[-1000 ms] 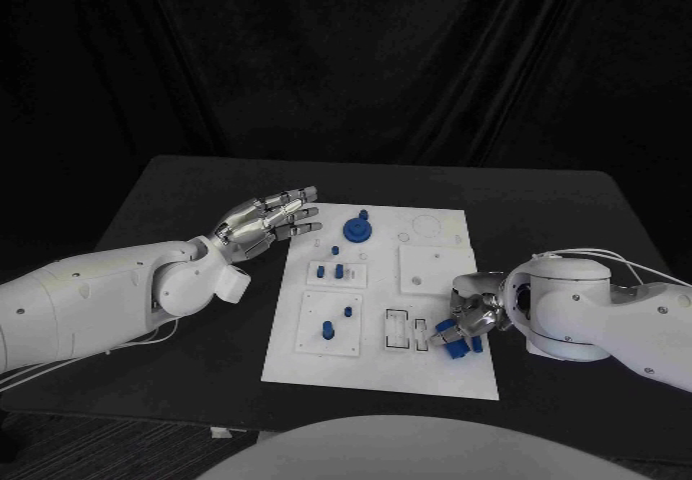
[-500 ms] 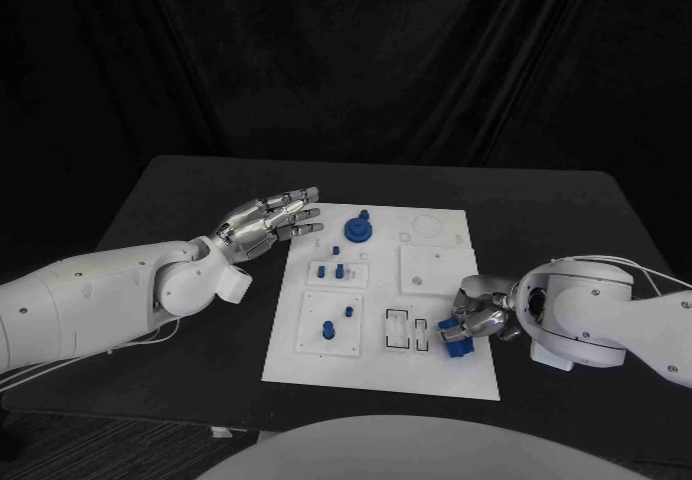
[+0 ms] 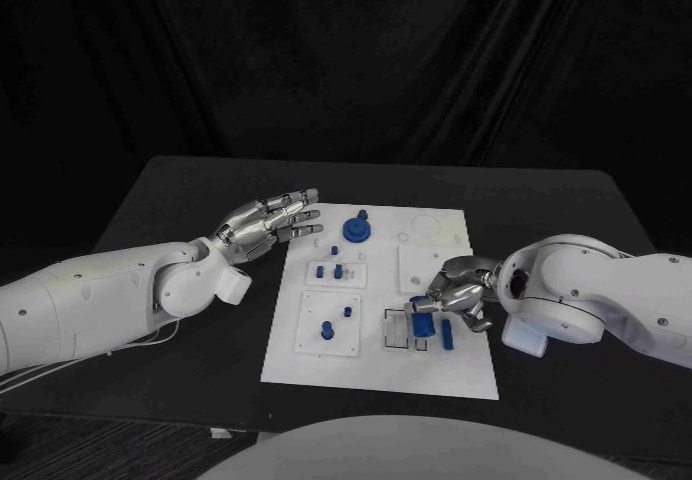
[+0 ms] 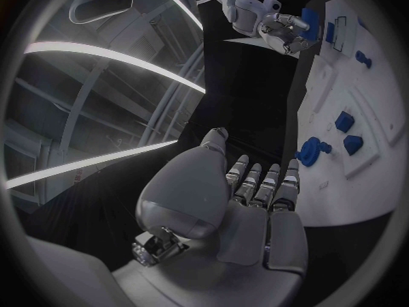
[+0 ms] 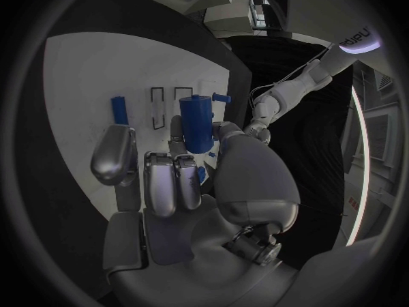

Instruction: Assemble the parts on the task board

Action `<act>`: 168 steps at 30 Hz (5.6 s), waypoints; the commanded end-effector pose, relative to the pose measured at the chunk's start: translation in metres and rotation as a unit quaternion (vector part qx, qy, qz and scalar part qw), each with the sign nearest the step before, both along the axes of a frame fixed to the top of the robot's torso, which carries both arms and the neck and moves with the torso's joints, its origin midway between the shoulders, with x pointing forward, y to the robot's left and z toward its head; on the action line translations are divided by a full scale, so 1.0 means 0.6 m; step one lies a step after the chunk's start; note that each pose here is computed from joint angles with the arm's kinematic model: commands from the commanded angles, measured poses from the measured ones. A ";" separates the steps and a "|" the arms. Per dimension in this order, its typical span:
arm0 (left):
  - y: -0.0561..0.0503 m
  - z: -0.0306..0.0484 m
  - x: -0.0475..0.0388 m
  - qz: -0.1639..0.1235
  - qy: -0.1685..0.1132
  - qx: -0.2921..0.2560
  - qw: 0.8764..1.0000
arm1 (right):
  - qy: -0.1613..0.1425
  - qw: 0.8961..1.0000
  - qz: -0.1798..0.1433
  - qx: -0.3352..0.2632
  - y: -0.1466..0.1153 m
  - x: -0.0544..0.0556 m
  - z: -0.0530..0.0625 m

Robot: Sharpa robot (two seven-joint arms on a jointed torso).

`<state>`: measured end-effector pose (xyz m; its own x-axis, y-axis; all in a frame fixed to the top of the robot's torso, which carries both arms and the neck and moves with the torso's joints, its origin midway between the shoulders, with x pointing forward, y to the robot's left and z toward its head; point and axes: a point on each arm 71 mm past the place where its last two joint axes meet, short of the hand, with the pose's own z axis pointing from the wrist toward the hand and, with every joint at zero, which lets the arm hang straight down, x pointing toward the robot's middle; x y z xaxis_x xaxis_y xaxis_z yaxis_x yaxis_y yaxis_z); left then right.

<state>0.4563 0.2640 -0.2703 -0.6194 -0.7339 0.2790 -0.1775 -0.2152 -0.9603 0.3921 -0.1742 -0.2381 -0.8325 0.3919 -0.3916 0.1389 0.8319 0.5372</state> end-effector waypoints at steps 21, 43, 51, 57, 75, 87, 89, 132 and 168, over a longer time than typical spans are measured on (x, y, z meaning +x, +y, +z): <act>-0.007 -0.001 -0.002 -0.013 0.004 -0.008 1.000 | 0.061 0.998 -0.005 -0.020 0.024 -0.003 -0.048; -0.010 -0.003 -0.003 -0.019 0.010 -0.008 1.000 | 0.069 0.997 0.016 -0.036 0.030 -0.008 -0.059; -0.009 -0.004 -0.003 -0.020 0.011 -0.007 1.000 | 0.069 0.997 0.012 -0.037 0.027 -0.007 -0.061; -0.010 -0.005 -0.003 -0.021 0.012 -0.007 1.000 | 0.069 0.997 0.013 -0.037 0.027 -0.007 -0.061; -0.011 -0.008 -0.004 -0.024 0.016 -0.006 1.000 | 0.073 0.996 0.026 -0.044 0.027 -0.008 -0.062; -0.012 -0.011 -0.005 -0.026 0.020 -0.005 0.999 | 0.072 0.996 0.026 -0.044 0.026 -0.006 -0.063; -0.012 -0.011 -0.005 -0.026 0.020 -0.005 0.999 | 0.072 0.996 0.025 -0.045 0.026 -0.006 -0.063; -0.004 -0.014 -0.012 -0.019 0.021 -0.005 1.000 | -0.309 0.945 0.077 0.077 0.008 -0.005 0.081; 0.001 -0.012 -0.016 -0.017 0.014 -0.015 1.000 | -0.465 0.859 0.191 -0.097 0.024 -0.104 -0.043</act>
<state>0.4474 0.2663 -0.2783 -0.6293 -0.7128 0.3097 -0.2183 -0.2203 -0.9507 0.3281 -0.1580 -0.2634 -0.2031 0.0216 -0.9789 -0.6014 0.7862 0.1421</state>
